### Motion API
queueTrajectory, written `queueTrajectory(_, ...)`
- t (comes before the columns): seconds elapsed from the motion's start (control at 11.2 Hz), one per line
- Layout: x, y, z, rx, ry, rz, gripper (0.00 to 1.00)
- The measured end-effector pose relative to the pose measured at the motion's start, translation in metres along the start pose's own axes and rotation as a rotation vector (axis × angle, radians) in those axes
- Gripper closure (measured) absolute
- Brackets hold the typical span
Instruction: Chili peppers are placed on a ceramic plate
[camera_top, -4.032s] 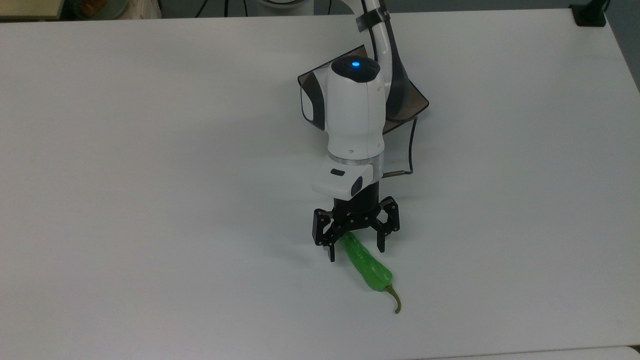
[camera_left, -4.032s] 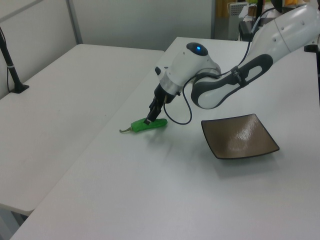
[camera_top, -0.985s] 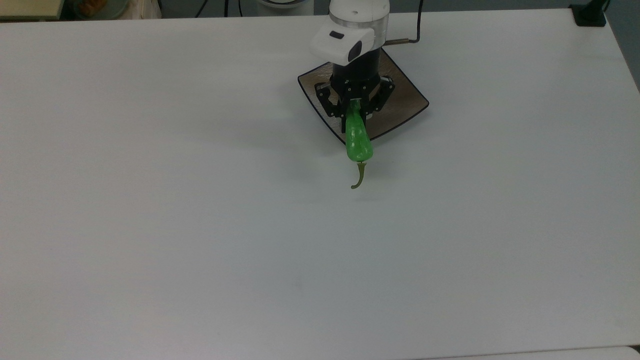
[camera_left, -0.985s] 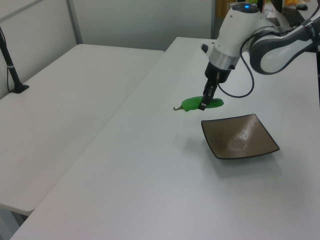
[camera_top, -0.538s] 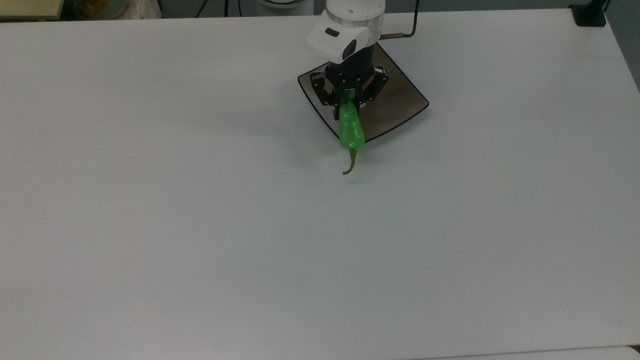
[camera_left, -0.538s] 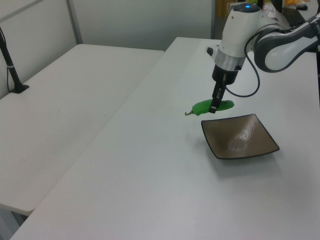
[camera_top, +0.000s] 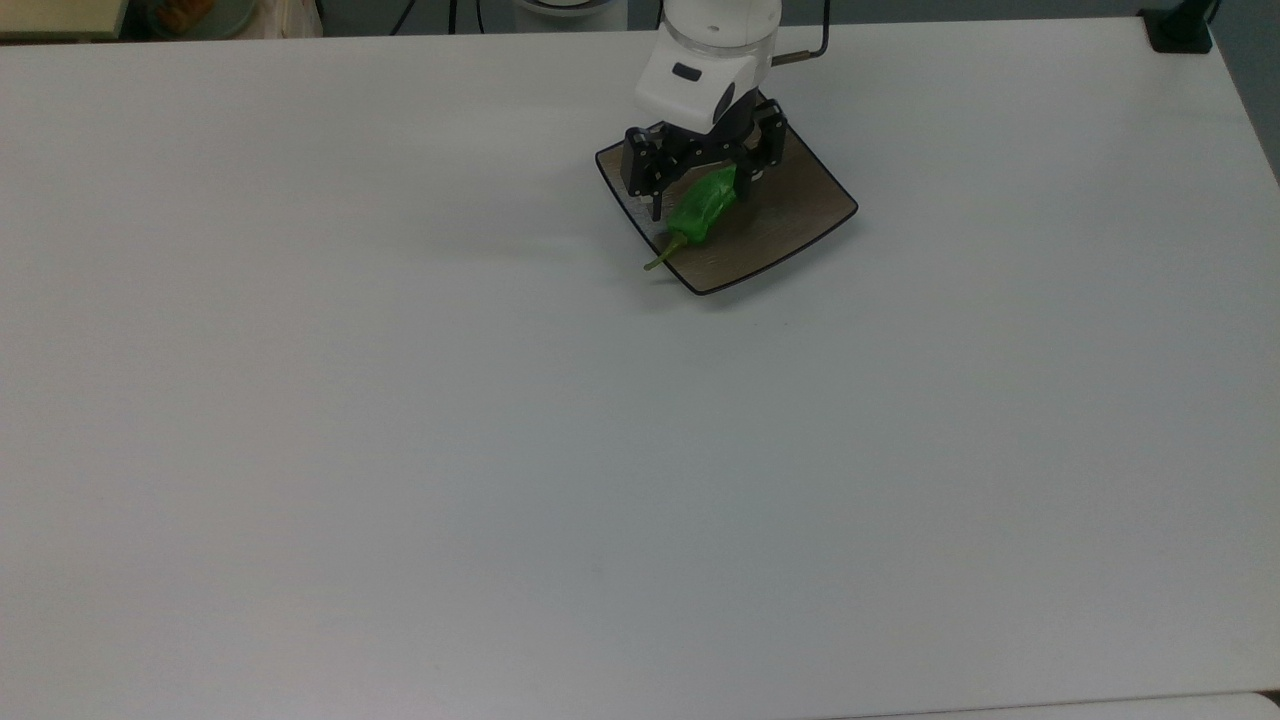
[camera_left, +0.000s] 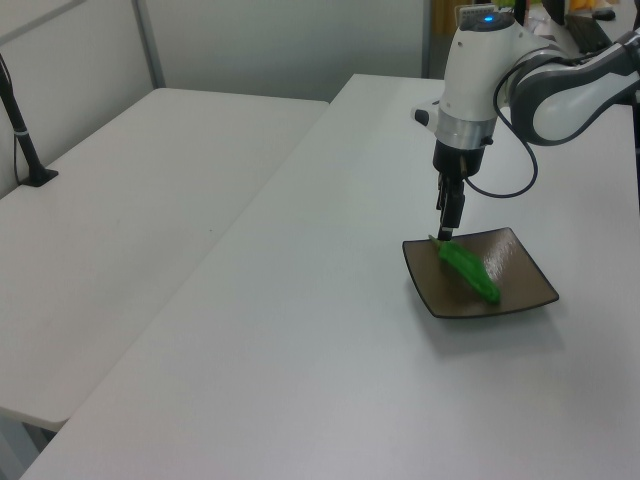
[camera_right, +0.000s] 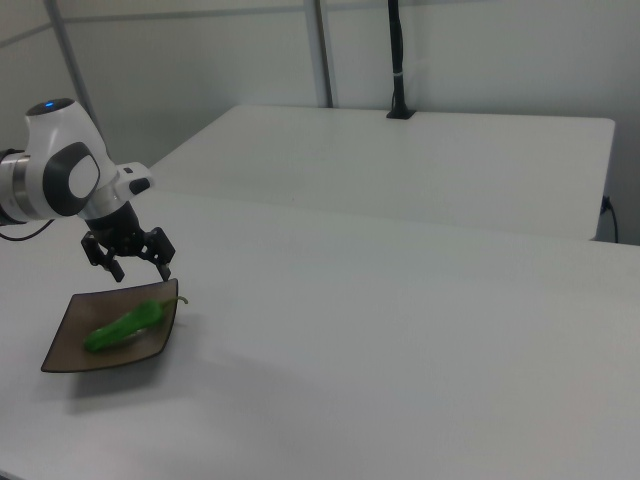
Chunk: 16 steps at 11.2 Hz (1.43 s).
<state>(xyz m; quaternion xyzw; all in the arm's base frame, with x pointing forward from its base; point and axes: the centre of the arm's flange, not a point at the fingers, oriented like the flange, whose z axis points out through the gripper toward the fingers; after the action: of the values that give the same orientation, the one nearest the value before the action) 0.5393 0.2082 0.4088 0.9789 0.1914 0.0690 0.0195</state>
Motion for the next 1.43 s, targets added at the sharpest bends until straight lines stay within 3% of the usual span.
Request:
queueTrajectory(0.36, 0.018, 0.014, -0.033, 0.000, 0.047, 0.029, 0.00)
queueTrajectory(0.63, 0.026, 0.050, -0.075, -0.012, -0.116, 0.089, 0.00)
queueTrajectory(0.81, 0.036, 0.073, -0.095, -0.012, -0.150, 0.128, 0.00)
queueTrajectory(1.08, 0.038, 0.094, -0.098, -0.026, -0.157, 0.322, 0.00)
queueTrajectory(1.43, 0.027, 0.129, -0.118, -0.030, -0.129, 0.399, 0.00)
